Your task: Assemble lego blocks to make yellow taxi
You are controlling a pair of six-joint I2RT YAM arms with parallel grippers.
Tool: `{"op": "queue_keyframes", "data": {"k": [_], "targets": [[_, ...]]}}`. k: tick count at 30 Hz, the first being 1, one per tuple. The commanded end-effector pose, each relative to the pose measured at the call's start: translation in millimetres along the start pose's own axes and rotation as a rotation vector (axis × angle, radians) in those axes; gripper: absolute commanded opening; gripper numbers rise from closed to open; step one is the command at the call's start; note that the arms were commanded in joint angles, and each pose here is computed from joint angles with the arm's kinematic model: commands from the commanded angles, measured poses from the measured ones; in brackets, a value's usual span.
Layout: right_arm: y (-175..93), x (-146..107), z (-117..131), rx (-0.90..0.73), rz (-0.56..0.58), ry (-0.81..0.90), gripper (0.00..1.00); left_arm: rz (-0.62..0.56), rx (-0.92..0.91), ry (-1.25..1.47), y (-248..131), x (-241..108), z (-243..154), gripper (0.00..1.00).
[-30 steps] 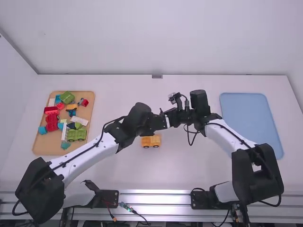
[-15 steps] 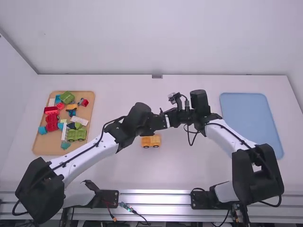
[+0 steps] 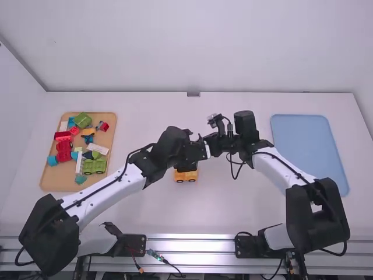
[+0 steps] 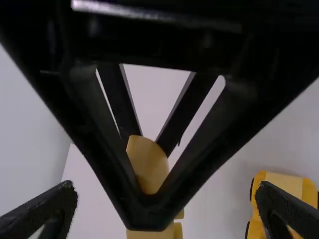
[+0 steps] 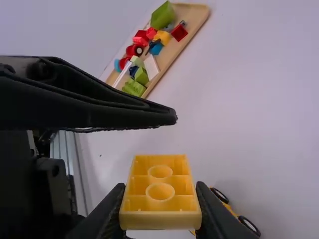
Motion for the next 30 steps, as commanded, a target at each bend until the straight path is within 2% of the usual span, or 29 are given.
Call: {"op": "queue_keyframes", "data": {"k": [1,5,10,14,19,23,30], "targets": [[-2.6,9.5,2.6,-0.012,-0.017,-0.041,0.22,-0.026,-0.015,0.000,-3.6,5.2,-3.2,0.99],[-4.1,9.1,0.9,-0.018,-0.016,-0.102,0.22,0.012,0.060,-0.075,-9.5,-0.6,10.5,0.99],[-15.0,5.7,-10.8,-0.050,-0.010,-0.170,0.22,-0.034,0.052,-0.102,-23.8,7.7,13.0,0.99],[-22.0,0.5,-16.9,-0.061,0.004,-0.253,0.23,-0.126,-0.018,-0.145,-41.7,14.2,23.6,0.99],[-27.0,2.5,-20.8,-0.075,0.005,-0.352,0.23,-0.206,-0.241,-0.149,-70.5,14.0,23.9,0.99],[-31.0,8.3,-16.4,-0.063,0.026,-0.419,0.19,-0.281,-0.327,-0.166,-84.1,15.5,29.0,0.99],[-31.2,12.0,13.4,0.051,0.087,-0.664,0.18,-0.342,-0.430,-0.226,-84.7,18.7,28.0,0.99]]}}
Point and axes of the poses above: each hand's point on the last joint's axis, 136 mm out from that joint toward the fingers, its own y axis out along the fingers, its own z axis along the line the jaws close on, x = y × z, the point moved 2 cm from there along -y, back along the fingers, and after that the axes turned 7 degrees about -y, right-handed, at the moved point
